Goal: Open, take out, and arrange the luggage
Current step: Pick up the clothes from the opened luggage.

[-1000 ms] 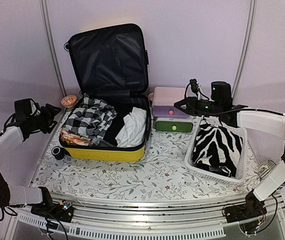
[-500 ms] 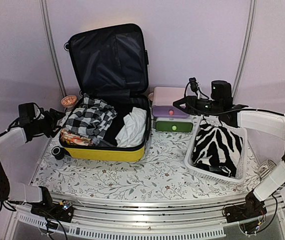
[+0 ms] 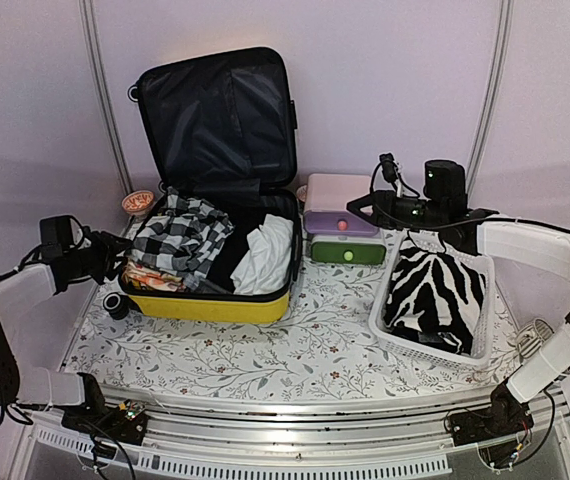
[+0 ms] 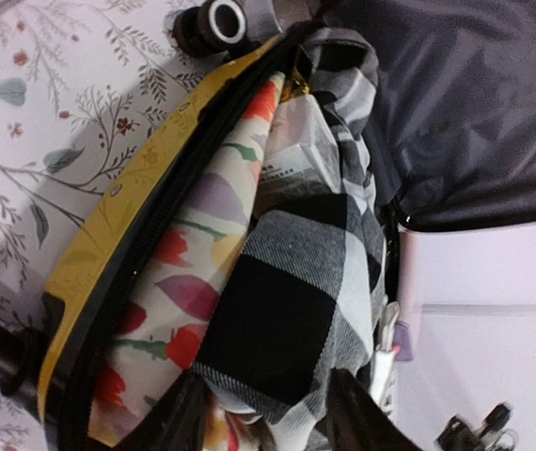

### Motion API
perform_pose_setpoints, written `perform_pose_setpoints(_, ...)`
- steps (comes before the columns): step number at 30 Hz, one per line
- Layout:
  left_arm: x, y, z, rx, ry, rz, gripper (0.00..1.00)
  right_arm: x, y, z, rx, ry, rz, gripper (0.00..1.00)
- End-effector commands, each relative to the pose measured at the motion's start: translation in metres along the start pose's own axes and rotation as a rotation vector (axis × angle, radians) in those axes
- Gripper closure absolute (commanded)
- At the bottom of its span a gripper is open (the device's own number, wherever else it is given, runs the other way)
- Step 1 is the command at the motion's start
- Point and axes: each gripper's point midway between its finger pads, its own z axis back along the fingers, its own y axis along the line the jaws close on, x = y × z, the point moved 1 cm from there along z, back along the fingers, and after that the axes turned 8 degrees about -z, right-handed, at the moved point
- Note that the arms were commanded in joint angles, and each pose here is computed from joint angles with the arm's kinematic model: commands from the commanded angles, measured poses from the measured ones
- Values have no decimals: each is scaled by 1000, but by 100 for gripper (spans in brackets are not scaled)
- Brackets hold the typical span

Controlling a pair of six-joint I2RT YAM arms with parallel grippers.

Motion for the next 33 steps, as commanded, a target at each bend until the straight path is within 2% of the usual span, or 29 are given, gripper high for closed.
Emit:
perform_pose_setpoints(1, 7, -13, 0, -60, -26, -36, 62, -6, 6, 5, 19, 12, 7, 69)
perform_pose_setpoints(17, 46, -58, -2, -138, -81, -140, 66, -21, 3, 3, 25, 49, -10, 69)
perform_pose_setpoints(22, 38, -63, -9, -149, -41, -148, 67, -22, 3, -1, 29, 59, -11, 69)
perform_pose_setpoints(26, 27, -61, -17, -140, -6, -141, 61, -23, 3, -3, 35, 67, -14, 69)
perform_pose_setpoints(33, 27, -46, -4, -41, -73, -159, 42, -24, 2, -6, 39, 73, -14, 69)
